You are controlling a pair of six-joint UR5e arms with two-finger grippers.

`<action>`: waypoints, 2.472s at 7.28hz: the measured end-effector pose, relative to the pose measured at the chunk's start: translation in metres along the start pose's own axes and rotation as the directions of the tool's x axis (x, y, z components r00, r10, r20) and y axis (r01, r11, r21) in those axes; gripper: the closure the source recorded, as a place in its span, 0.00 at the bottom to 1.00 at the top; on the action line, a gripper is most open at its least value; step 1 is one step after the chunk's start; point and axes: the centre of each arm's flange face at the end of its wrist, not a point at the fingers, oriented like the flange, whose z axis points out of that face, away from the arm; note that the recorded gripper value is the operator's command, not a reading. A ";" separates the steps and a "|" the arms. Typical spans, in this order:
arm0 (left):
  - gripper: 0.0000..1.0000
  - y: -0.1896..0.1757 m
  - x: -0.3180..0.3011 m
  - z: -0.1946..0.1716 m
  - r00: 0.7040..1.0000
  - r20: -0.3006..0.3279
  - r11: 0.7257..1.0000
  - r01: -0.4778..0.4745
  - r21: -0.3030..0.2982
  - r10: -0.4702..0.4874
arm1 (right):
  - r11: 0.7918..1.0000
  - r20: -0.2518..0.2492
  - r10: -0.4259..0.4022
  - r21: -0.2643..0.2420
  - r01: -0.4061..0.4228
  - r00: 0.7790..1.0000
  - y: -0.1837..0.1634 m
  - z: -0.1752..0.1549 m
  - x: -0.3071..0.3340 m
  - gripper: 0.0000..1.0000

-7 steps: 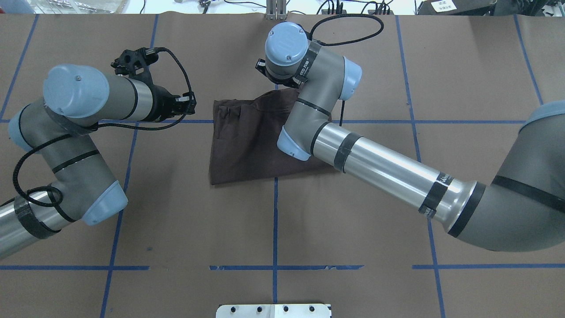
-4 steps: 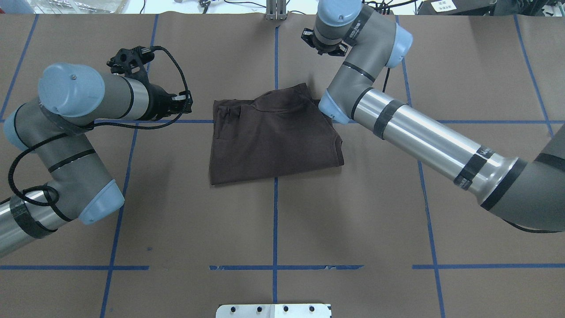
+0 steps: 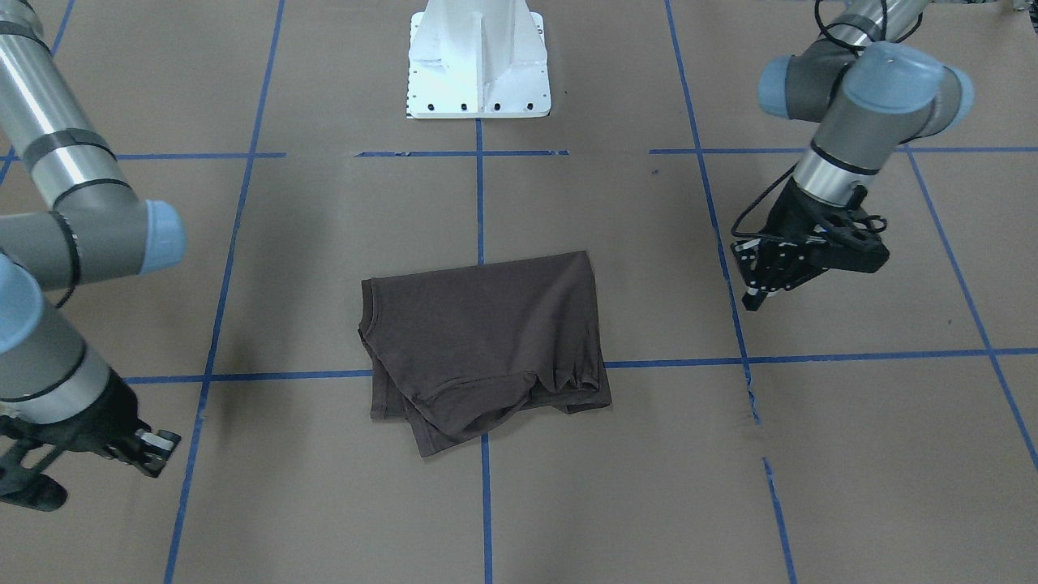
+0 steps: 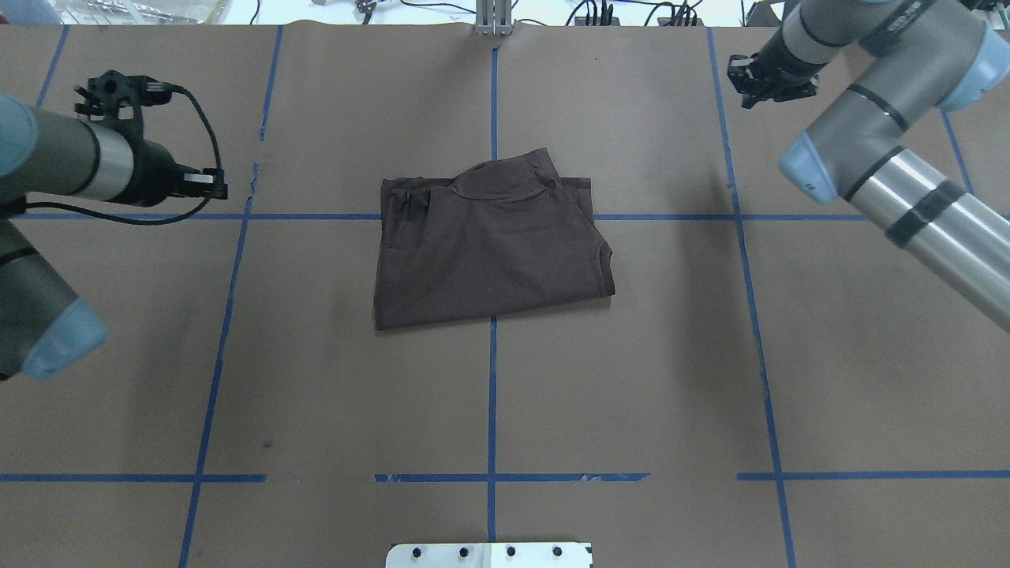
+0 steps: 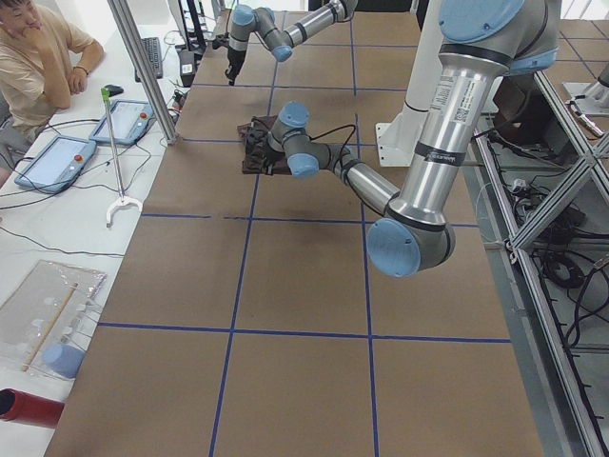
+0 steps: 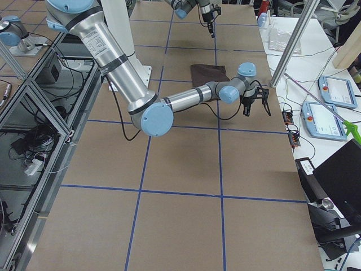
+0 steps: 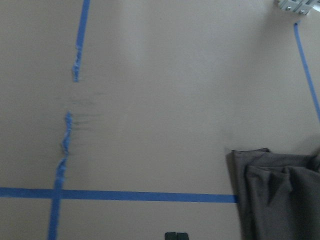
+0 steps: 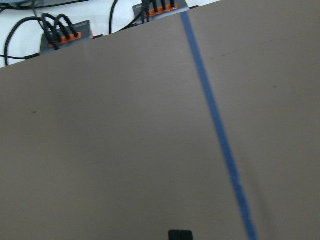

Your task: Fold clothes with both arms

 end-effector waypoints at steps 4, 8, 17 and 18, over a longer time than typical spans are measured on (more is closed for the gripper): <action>0.08 -0.035 -0.199 -0.130 0.978 0.059 0.978 -0.197 -0.073 0.201 | 0.977 0.030 -0.174 -0.117 0.176 0.984 -0.001 -0.084 0.256 0.03; 0.00 -0.002 -0.299 -0.192 0.974 0.122 0.951 -0.153 -0.270 0.192 | 0.968 0.027 -0.201 -0.147 0.203 0.979 0.039 -0.123 0.348 0.00; 0.00 0.037 -0.335 -0.168 0.989 0.061 0.959 -0.115 -0.259 0.135 | 0.917 0.038 -0.295 -0.268 0.295 0.955 0.070 -0.107 0.348 0.00; 0.00 0.038 -0.338 -0.166 0.989 0.063 0.959 -0.115 -0.259 0.136 | 0.916 0.037 -0.297 -0.272 0.296 0.954 0.071 -0.105 0.347 0.00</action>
